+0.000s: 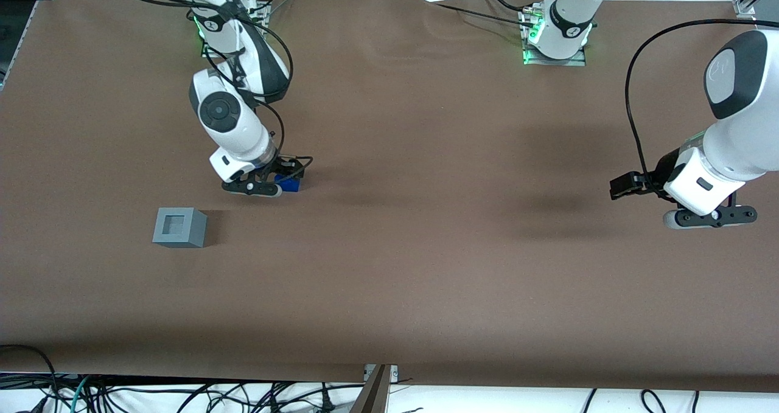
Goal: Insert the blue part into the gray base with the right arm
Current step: 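Move the right gripper down to the blue part and grasp it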
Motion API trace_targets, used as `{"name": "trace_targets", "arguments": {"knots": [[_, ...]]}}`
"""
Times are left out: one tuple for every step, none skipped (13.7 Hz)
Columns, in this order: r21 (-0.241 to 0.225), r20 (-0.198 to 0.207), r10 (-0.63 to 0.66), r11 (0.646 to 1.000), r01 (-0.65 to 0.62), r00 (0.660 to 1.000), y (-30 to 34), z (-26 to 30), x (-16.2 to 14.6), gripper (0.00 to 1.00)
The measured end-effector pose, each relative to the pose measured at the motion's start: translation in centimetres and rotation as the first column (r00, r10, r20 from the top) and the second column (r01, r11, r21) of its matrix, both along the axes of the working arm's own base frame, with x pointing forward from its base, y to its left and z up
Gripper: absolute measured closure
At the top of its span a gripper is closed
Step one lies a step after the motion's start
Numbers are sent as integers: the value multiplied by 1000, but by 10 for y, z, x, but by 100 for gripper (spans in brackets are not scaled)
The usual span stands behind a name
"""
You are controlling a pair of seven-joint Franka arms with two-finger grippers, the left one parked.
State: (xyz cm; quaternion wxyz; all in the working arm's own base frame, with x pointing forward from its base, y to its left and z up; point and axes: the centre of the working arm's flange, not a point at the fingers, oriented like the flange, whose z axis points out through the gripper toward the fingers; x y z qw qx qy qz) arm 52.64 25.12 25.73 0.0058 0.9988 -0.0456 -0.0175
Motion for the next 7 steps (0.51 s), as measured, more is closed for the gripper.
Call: {"name": "trace_targets", "arguments": {"knots": [[-3, -8, 4, 1000, -4, 1000, 2, -6, -2, 0], [-6, -14, 6, 1000, -7, 1000, 4, -10, -3, 0], [-8, -18, 8, 1000, -8, 1000, 4, -13, -4, 0], [-11, -20, 10, 1000, -10, 1000, 4, -17, -4, 0], [-15, -17, 15, 1000, -16, 1000, 3, -21, -4, 0], [-19, -12, 21, 1000, -21, 1000, 3, -25, -4, 0], [-21, -11, 24, 999, -24, 1000, 2, -28, -4, 0]]}}
